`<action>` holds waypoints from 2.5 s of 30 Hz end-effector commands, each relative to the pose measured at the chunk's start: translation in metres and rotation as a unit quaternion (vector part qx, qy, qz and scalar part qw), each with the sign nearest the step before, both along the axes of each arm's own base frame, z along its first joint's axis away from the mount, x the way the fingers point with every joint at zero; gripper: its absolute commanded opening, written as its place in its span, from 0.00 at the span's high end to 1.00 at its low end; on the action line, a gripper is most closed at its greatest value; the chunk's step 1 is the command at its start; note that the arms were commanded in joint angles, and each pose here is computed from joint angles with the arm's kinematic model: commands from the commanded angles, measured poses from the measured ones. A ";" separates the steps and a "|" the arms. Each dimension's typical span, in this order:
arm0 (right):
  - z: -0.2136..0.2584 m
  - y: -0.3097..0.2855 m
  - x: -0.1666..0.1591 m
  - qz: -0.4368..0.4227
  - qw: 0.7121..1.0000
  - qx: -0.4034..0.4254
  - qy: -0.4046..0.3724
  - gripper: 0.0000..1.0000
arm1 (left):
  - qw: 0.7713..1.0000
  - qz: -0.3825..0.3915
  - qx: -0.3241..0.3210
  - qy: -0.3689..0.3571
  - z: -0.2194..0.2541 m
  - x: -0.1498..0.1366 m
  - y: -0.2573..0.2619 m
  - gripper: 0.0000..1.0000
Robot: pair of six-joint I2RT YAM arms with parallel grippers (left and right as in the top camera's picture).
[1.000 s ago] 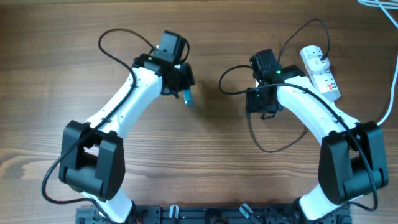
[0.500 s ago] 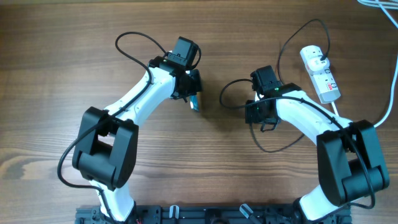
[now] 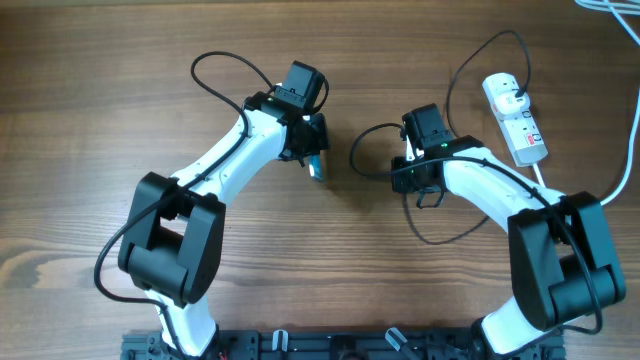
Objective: Plug charger to phone and switch on socket
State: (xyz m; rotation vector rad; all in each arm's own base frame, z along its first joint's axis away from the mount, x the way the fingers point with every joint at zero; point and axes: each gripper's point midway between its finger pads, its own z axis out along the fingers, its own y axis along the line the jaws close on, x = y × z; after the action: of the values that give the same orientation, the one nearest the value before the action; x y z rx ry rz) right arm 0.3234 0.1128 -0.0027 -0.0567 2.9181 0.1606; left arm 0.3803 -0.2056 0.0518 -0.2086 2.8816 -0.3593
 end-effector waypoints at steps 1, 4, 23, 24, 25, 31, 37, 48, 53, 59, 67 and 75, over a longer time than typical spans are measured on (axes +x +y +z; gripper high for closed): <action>-0.014 -0.006 -0.009 0.007 1.000 -0.015 0.019 0.72 | 1.000 -0.007 0.007 -0.008 0.002 0.002 0.001 0.96; -0.014 -0.006 -0.009 0.007 1.000 -0.016 0.018 0.79 | 1.000 -0.008 0.007 -0.008 0.002 0.002 0.001 0.96; -0.012 -0.004 -0.002 0.020 1.000 -0.014 0.003 0.84 | 0.999 -0.007 0.039 0.012 -0.029 -0.019 0.015 0.91; -0.012 -0.004 -0.002 0.020 1.000 -0.014 0.003 0.84 | 0.999 -0.007 0.038 0.012 -0.029 -0.019 0.015 0.89; -0.012 -0.004 -0.002 0.020 1.000 -0.014 0.003 0.84 | 0.999 -0.007 0.038 0.012 -0.029 -0.019 0.015 0.86; -0.012 -0.004 -0.002 0.020 1.000 -0.014 0.003 0.83 | 0.999 -0.007 0.038 0.012 -0.029 -0.019 0.015 0.81; -0.012 -0.004 -0.002 0.020 1.000 -0.013 0.001 0.83 | 0.999 -0.008 0.036 0.015 -0.029 -0.020 0.014 0.77; -0.012 -0.004 -0.002 0.020 1.000 -0.013 0.001 0.83 | 0.999 -0.009 0.037 0.030 -0.030 -0.027 0.015 0.62; -0.012 -0.004 -0.002 0.020 1.000 -0.013 0.001 0.83 | 0.999 -0.009 0.037 0.030 -0.030 -0.027 0.015 0.63; -0.013 -0.004 -0.003 0.020 1.000 -0.014 0.005 0.78 | 0.999 -0.009 0.036 0.027 -0.030 -0.025 0.015 0.42; -0.013 -0.005 -0.005 0.018 1.000 -0.015 0.009 0.13 | 0.999 0.011 0.041 0.011 -0.040 -0.020 0.002 0.01; 0.001 0.004 0.006 0.023 1.000 0.001 -0.001 0.06 | 0.998 0.048 0.032 0.005 -0.047 -0.001 0.014 0.00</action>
State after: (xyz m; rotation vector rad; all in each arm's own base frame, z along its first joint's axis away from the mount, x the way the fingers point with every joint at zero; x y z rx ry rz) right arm 0.3301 0.1167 0.0010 -0.1322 2.8874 0.1650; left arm 0.3715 -0.2068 0.0092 -0.2574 2.8818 -0.2708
